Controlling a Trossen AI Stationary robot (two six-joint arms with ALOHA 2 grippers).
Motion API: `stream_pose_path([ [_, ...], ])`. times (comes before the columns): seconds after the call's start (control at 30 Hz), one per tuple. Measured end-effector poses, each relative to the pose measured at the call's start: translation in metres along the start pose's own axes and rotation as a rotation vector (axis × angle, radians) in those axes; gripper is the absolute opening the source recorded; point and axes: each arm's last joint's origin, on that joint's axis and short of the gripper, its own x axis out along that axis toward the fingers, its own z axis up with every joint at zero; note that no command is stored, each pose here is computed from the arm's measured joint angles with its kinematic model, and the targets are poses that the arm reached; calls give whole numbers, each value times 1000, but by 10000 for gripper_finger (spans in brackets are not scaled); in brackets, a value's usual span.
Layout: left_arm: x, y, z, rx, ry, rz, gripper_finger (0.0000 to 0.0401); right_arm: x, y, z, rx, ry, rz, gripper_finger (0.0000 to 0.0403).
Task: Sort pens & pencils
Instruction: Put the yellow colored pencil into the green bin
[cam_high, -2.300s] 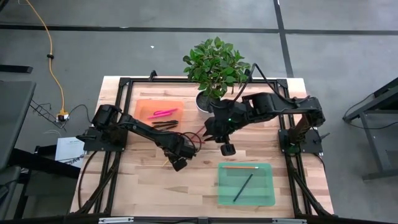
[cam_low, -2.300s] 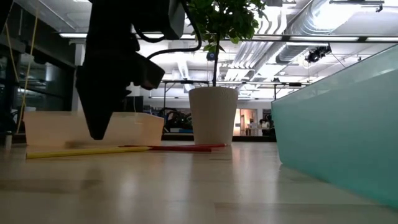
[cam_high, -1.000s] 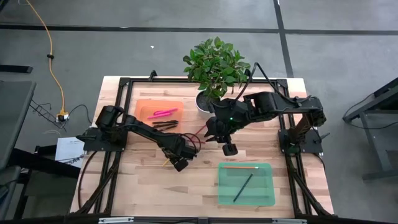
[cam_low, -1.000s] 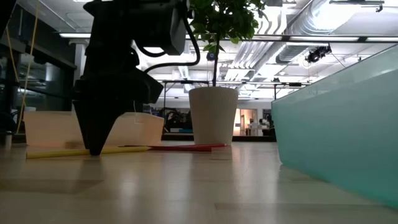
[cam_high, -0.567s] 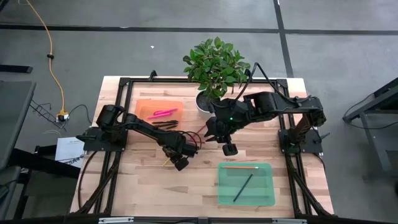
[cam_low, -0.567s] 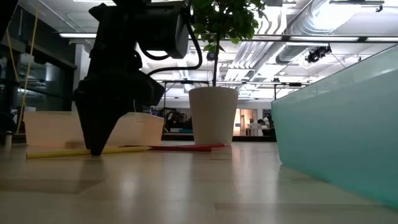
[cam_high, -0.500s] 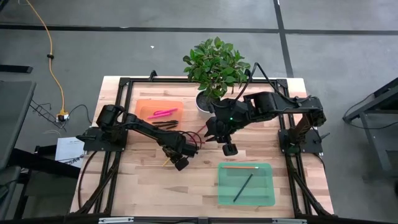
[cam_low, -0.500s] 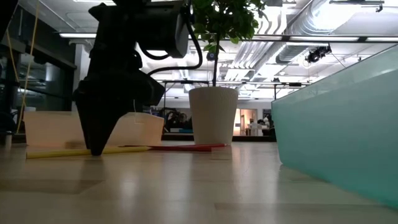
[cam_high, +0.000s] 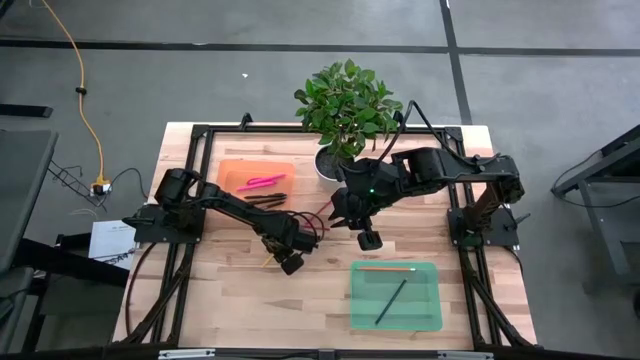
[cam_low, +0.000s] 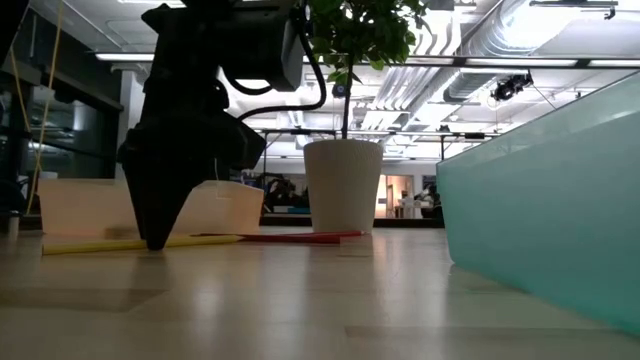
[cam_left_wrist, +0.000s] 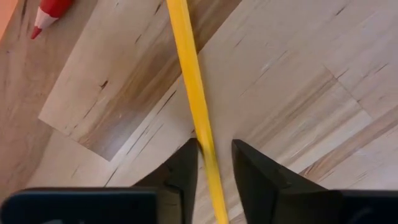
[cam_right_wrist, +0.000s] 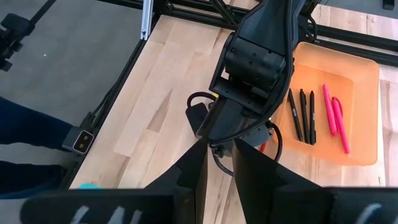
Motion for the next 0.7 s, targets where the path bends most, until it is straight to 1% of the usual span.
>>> stream_pose_path([
  [0.2, 0, -1, 0, 2, -3, -6, 25, 0, 0, 0, 0, 0, 0, 67],
  [0.27, 0, -1, 0, 2, -3, -6, 10, 0, 0, 0, 0, 0, 0, 67],
  [0.33, -1, -1, 0, 3, -3, -6, 8, 0, 0, 0, 0, 0, 0, 67],
  [0.47, -3, 0, 0, 12, -15, -6, 24, 0, 0, 0, 0, 0, 0, 67],
  [0.53, -6, 0, 0, 11, -37, -5, 25, 0, 0, 0, 0, -4, 0, 67],
  [0.7, -13, 2, -1, 7, -62, -7, 9, -6, 1, 3, -4, -40, 2, 67],
])
